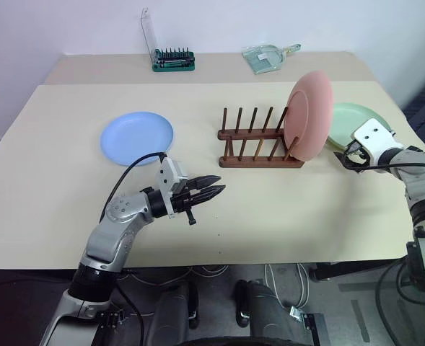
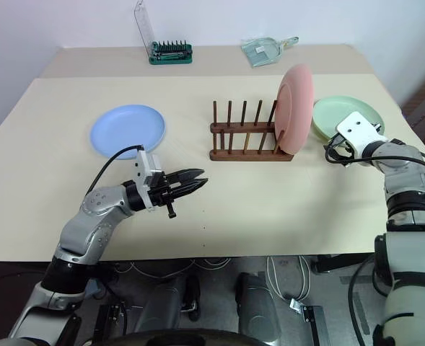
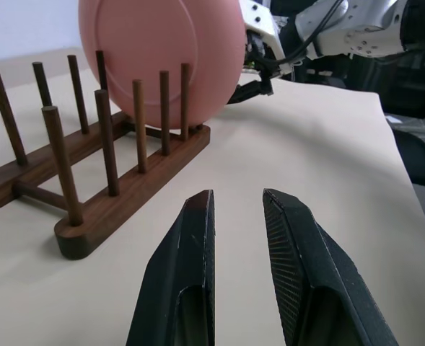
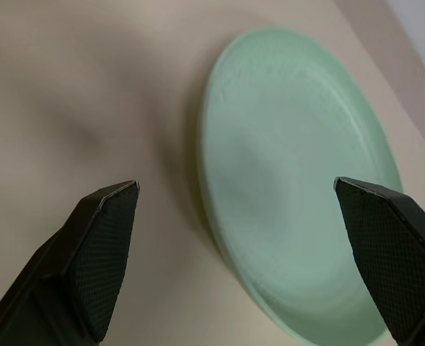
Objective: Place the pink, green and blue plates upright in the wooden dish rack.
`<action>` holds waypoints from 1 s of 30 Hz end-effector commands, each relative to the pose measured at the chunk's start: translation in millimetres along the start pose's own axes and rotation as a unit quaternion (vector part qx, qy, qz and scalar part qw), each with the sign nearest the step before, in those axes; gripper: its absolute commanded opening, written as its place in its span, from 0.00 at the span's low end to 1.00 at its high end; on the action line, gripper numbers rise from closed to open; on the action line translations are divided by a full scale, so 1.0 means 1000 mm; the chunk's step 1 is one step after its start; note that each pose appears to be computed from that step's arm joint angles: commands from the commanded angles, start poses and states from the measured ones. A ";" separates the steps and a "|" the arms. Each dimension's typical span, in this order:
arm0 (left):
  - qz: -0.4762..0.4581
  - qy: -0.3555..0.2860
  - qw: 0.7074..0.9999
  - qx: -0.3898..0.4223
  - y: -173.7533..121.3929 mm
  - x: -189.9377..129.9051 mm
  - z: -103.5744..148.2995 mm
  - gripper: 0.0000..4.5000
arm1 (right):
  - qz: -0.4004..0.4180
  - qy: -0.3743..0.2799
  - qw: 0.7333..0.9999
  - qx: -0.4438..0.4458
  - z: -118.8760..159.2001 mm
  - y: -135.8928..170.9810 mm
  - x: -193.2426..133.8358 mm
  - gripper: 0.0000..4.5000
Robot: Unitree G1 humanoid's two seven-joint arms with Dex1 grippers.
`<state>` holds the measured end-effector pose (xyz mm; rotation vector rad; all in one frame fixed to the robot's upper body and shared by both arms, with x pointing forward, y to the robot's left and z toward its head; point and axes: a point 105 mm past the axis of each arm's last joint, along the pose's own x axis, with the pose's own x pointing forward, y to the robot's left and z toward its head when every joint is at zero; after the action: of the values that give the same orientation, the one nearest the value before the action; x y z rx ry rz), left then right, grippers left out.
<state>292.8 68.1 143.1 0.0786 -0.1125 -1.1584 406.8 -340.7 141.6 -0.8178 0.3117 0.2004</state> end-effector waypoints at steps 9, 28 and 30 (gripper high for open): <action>0.005 -0.017 1.000 0.016 -0.003 -0.002 0.013 0.23 | -0.028 0.038 0.999 -0.017 -0.012 -0.001 0.004 0.01; -0.005 -0.016 1.000 0.015 -0.004 0.001 0.015 0.23 | -0.042 -0.018 0.998 -0.036 -0.018 -0.018 -0.024 0.01; -0.005 -0.016 1.000 0.015 -0.004 0.002 0.015 0.23 | -0.029 -0.036 0.998 -0.040 -0.013 -0.020 -0.030 0.01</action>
<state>291.2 67.3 145.1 0.0819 -0.1066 -1.1521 381.1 -365.5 127.6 -0.8872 0.3117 0.1887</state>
